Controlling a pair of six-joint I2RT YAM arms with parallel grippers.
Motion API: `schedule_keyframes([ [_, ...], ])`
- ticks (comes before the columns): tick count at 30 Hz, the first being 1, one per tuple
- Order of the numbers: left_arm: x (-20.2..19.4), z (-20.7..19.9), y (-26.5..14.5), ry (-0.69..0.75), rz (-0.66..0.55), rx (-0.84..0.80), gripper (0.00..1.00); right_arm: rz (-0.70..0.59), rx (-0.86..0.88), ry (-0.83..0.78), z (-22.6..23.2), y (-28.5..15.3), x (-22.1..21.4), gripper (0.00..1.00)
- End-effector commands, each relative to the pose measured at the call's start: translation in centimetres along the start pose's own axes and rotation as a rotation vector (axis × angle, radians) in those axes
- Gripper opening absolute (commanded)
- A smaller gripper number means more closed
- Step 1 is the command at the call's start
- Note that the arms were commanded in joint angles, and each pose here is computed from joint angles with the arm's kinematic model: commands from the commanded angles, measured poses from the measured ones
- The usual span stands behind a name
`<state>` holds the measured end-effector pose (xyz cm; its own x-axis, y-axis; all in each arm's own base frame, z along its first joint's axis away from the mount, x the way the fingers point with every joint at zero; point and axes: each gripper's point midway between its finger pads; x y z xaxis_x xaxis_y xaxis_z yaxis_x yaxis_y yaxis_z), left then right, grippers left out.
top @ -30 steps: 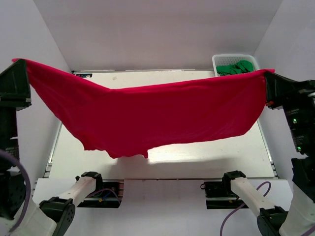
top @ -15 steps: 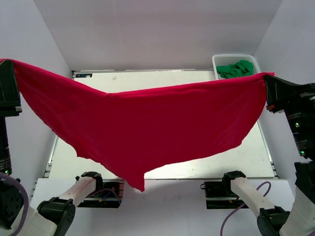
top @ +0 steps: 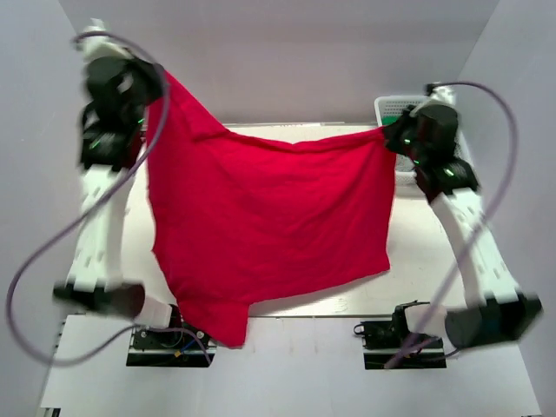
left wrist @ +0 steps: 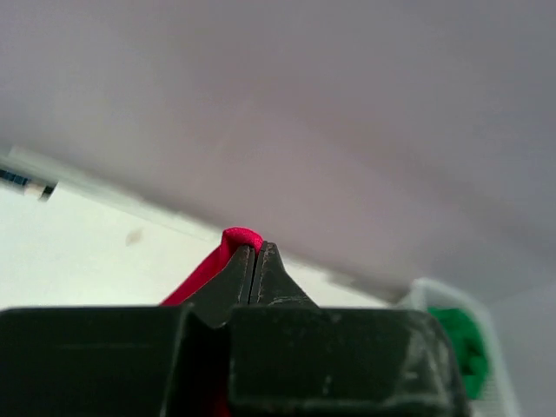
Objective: Fold and stack the t-shirts
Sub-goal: Flatten out the tshirt, then fold the flattened tshirt in 1/3 of the way
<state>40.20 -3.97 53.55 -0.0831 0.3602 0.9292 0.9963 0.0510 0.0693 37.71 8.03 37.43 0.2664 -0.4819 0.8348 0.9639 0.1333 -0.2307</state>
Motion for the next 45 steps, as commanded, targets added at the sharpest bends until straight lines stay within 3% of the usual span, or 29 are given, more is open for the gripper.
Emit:
schedule_keyframes([
  [1, -5.2, 2.9, 5.6, 0.040, 0.069, 0.122, 0.00, -0.036, 0.008, 0.027, -0.4, 6.3, -0.5, 0.00],
  [2, -9.1, 4.6, 8.6, 0.060, 0.130, 0.183, 0.00, -0.004, -0.008, 0.030, -1.0, 8.8, -1.5, 0.00],
  [5, -13.0, 6.2, 12.7, 0.084, 0.181, 0.223, 0.00, 0.073, -0.028, 0.036, -2.4, 14.1, -4.4, 0.00],
  [6, -17.1, 7.9, 15.2, 0.100, 0.249, 0.257, 0.00, 0.156, -0.053, 0.036, -4.0, 17.7, -7.7, 0.00],
  [8, -19.1, 8.9, 17.6, 0.102, 0.271, 0.266, 0.00, 0.176, -0.038, 0.034, -3.9, 19.9, -8.2, 0.00],
  [9, -21.0, 9.0, 18.5, 0.103, 0.301, 0.252, 0.00, 0.237, -0.063, 0.038, -5.6, 22.6, -11.1, 0.00],
  [10, -24.4, 9.8, 19.6, 0.109, 0.352, 0.253, 0.00, 0.256, -0.003, 0.040, -4.4, 23.4, -11.2, 0.00],
  [11, -25.4, 10.2, 20.4, 0.101, 0.359, 0.235, 0.00, 0.292, -0.015, 0.034, -5.5, 24.7, -13.0, 0.00],
  [13, -28.9, 11.1, 21.5, 0.103, 0.401, 0.231, 0.00, 0.286, 0.011, 0.015, -5.1, 26.4, -13.1, 0.00],
  [19, -32.3, 11.9, 22.7, 0.075, 0.443, 0.183, 0.00, 0.280, -0.016, -0.018, -6.8, 29.6, -14.5, 0.00],
  [24, -33.9, 12.4, 21.5, 0.068, 0.491, 0.192, 0.00, 0.256, -0.008, -0.033, -6.6, 30.5, -14.0, 0.00],
  [26, -32.2, 12.2, 20.6, 0.070, 0.466, 0.199, 0.00, 0.243, -0.015, -0.034, -6.8, 30.7, -13.4, 0.00],
  [33, -32.3, 14.5, 13.6, 0.038, 0.511, 0.307, 0.00, 0.227, -0.025, -0.044, -7.2, 30.4, -11.9, 0.00],
  [34, -30.8, 14.3, 12.7, 0.026, 0.483, 0.316, 0.00, 0.228, -0.036, -0.043, -7.7, 30.3, -11.7, 0.00],
  [35, -32.3, 15.0, 11.1, 0.032, 0.522, 0.332, 0.00, 0.232, -0.028, -0.048, -7.5, 30.2, -11.8, 0.00],
  [45, -32.5, 14.8, 5.2, -0.036, 0.571, 0.343, 0.00, 0.273, -0.054, -0.065, -9.2, 29.0, -11.2, 0.00],
])
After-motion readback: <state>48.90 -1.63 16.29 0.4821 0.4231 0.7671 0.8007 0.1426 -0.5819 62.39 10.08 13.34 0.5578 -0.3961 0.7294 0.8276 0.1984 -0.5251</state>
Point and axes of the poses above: each gripper's point midway between its finger pads, its own y axis out along the fingers, its own z axis along the line the jaws close on, x = y × z, and after that the axes turned 10 degrees about y, right-handed
